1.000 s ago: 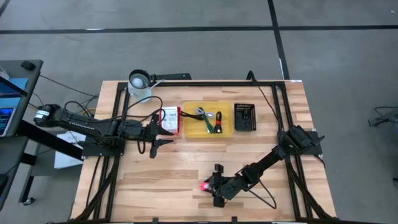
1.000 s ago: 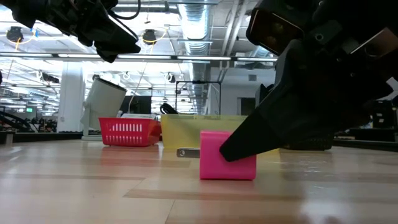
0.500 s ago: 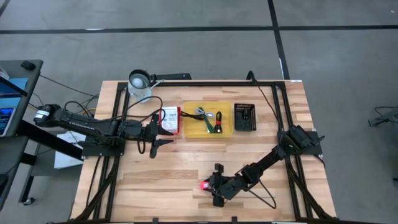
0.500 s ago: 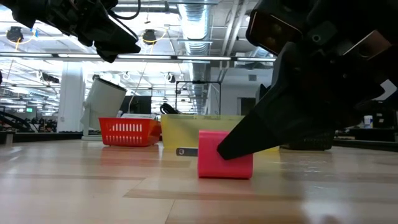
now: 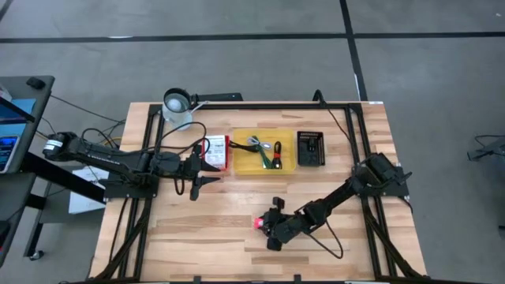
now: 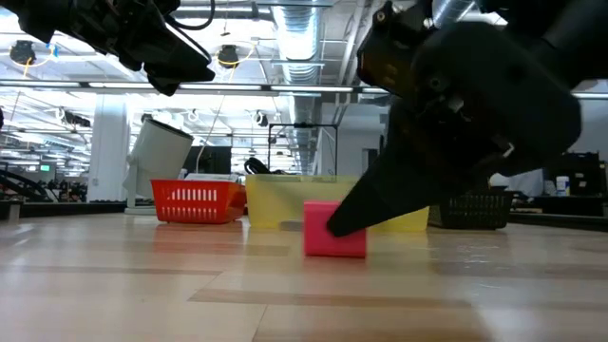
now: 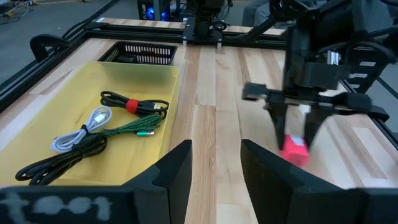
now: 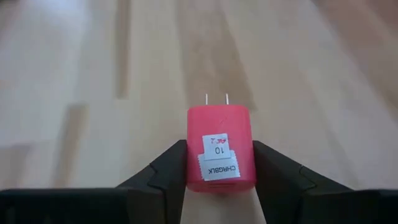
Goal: Pick and place items into bin
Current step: Put the pink charger adapter into the black bin
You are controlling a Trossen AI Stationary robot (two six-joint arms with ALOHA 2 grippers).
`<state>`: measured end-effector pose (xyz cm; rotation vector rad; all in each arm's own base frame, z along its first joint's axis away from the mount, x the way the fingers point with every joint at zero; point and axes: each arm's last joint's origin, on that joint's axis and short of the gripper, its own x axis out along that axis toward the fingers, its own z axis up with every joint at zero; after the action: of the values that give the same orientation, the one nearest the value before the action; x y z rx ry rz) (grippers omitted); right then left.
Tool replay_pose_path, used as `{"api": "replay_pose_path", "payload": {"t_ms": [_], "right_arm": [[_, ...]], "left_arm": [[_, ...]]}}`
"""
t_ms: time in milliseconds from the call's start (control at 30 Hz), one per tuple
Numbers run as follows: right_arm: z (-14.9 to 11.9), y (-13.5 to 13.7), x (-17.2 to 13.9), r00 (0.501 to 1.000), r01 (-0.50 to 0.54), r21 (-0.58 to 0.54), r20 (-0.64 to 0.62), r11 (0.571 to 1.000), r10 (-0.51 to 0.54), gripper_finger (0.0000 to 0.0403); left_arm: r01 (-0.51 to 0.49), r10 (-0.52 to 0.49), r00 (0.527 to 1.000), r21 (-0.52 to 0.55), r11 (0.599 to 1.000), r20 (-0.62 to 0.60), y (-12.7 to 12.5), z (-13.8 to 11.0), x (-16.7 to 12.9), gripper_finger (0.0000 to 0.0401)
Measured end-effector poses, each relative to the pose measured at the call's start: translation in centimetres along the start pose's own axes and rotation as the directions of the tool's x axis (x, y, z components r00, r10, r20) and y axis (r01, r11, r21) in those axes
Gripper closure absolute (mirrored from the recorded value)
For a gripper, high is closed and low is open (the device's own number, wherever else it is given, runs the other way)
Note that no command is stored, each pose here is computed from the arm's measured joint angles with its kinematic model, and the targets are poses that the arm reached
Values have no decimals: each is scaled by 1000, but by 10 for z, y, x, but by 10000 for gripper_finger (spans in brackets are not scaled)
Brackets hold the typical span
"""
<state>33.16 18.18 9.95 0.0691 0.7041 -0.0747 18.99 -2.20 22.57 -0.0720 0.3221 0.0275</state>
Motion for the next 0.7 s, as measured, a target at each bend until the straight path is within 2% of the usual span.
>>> {"api": "replay_pose_path", "payload": {"t_ms": [433,700], "right_arm": [[35,-33,-52,990,89,-49,-105,995,-93,260],[58,-71,-100,969,174,-43,-171,984,-179,260]], "left_arm": [[0,0,1000,1,1000,-1,0,0,0,275],[0,0,1000,1,1000,-1,0,0,0,275]]}}
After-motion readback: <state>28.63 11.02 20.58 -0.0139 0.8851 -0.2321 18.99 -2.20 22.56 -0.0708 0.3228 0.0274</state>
